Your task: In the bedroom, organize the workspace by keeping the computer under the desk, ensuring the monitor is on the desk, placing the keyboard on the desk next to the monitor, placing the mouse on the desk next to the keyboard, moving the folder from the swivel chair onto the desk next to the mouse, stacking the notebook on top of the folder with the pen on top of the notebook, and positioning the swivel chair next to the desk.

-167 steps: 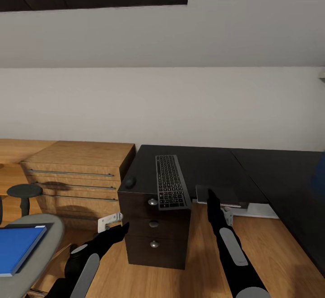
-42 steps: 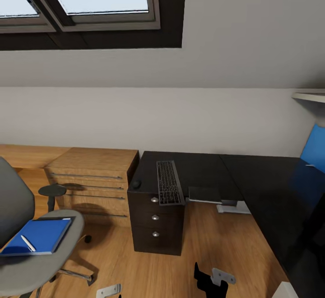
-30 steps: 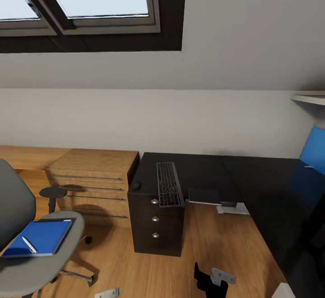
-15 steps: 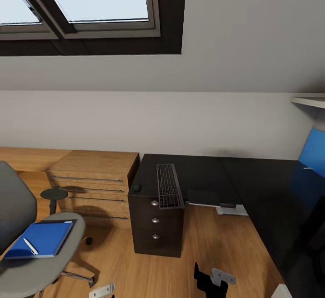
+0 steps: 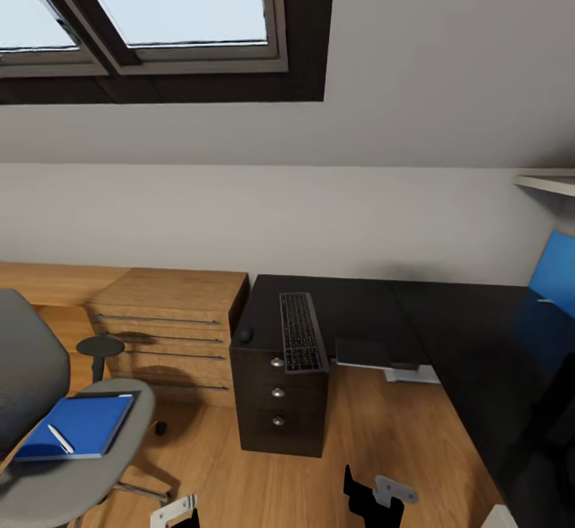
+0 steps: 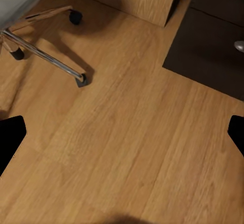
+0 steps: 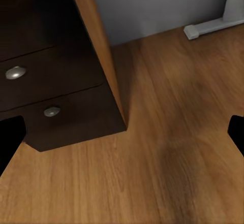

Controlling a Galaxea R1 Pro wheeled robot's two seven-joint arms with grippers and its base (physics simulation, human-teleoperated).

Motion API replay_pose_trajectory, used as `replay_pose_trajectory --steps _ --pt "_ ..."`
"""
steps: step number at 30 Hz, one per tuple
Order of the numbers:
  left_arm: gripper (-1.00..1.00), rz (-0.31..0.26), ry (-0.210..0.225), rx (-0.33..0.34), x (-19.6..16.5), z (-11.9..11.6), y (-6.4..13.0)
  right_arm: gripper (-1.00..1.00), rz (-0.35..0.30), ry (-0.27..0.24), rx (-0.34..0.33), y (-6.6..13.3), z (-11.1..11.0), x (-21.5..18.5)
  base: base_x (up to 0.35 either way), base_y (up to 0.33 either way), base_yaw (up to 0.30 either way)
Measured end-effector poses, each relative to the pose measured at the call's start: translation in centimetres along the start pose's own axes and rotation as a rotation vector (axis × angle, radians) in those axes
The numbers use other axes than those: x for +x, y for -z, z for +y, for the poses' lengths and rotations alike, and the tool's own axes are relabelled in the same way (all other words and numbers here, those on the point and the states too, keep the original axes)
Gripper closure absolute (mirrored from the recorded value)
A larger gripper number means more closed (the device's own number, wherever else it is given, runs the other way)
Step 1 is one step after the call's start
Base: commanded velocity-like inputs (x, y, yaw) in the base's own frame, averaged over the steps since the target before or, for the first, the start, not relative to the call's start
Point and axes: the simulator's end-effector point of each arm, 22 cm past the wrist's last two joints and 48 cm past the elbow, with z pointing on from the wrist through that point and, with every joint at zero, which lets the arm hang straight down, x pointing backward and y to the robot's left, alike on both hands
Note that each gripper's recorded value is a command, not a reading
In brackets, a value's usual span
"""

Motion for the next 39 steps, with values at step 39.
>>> replay_pose_trajectory --steps 39 --pt "-1.00 0.000 -0.009 0.012 -1.5 -0.3 2.7 -1.00 0.002 0.002 0.007 2.1 -0.1 -2.1 0.009 0.138 0.000"
